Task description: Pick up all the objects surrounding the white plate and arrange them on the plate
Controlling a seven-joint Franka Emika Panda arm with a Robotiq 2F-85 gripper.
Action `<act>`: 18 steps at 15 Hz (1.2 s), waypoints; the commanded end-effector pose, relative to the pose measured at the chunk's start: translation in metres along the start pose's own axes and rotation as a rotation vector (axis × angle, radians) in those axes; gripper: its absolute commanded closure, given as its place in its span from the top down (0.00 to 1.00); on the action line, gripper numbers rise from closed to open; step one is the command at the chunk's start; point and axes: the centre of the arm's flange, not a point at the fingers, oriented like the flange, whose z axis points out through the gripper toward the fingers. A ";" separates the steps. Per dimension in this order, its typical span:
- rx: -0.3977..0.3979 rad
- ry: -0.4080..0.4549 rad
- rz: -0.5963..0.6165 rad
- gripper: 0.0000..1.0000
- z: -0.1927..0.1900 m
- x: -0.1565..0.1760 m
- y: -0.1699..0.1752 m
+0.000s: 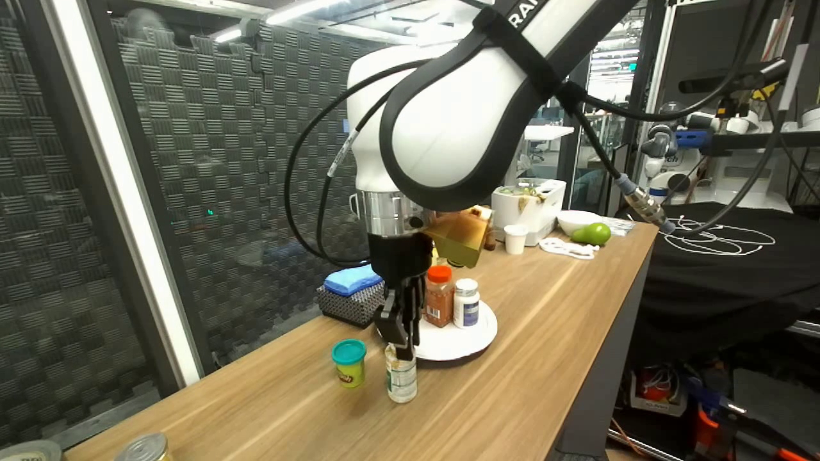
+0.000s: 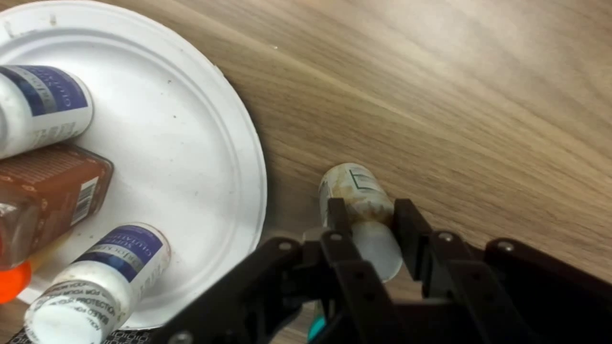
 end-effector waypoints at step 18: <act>-0.057 0.084 0.272 0.16 -0.046 -0.043 0.088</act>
